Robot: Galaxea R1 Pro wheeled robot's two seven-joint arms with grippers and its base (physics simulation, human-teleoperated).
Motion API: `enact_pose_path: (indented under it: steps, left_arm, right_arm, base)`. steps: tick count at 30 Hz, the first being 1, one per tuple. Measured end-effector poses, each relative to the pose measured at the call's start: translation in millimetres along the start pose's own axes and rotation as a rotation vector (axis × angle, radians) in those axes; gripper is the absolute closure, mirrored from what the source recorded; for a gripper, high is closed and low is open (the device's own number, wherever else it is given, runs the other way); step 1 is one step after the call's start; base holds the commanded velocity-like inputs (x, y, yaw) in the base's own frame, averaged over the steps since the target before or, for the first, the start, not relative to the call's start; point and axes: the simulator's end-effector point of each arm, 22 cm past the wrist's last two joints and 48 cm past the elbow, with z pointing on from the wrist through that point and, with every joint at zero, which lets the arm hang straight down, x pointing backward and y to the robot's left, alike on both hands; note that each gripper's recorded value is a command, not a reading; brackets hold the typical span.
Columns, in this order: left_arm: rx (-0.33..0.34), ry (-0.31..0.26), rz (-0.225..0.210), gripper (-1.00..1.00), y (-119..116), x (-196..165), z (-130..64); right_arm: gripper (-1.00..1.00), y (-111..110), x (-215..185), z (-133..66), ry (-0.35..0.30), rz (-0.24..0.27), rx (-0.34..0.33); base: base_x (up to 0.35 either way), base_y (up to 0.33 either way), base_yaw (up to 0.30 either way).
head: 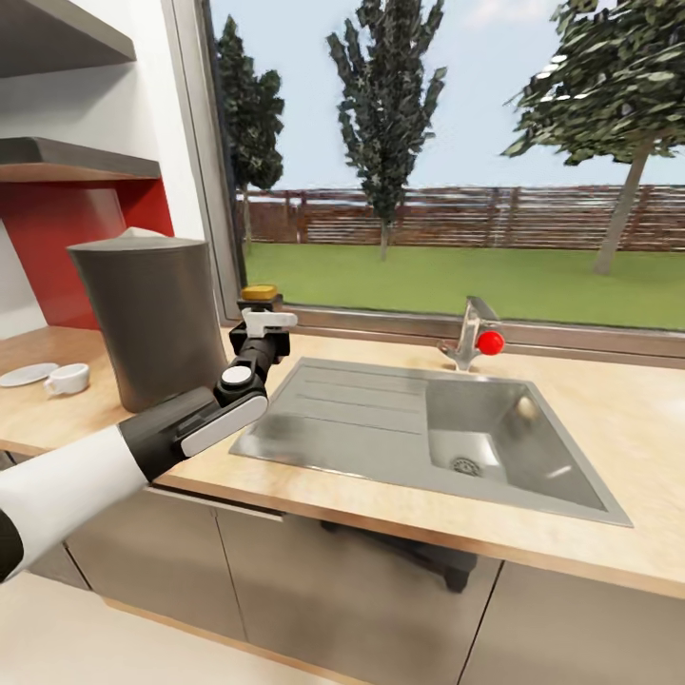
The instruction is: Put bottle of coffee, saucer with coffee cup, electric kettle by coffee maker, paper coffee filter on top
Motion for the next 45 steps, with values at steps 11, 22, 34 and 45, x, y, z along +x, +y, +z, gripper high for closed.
enact_pose_path:
  steps: [11,22,34,45]
  left_arm:
    - [-0.027,0.016,0.010,1.00,7.9,8.8,5.4]
    - [-0.034,0.044,0.011,1.00,1.2,24.7,11.3]
    - [-0.034,0.060,0.011,1.00,0.5,37.3,15.0]
    - [-0.032,0.071,0.012,1.00,-0.4,45.3,17.1]
  right_arm:
    - [-1.00,-0.1,0.0,0.1,0.000,-0.001,0.000]
    - [-1.00,0.5,3.9,0.5,0.010,-0.001,-0.002]
    - [-1.00,2.3,10.6,1.0,0.027,-0.002,-0.005]
    - [-1.00,3.4,15.2,1.3,0.039,-0.002,-0.009]
  base:
    - [0.063,-0.027,0.000]
    - [0.004,-0.002,0.057]
    - [0.000,0.000,0.071]
    - [0.000,0.000,0.008]
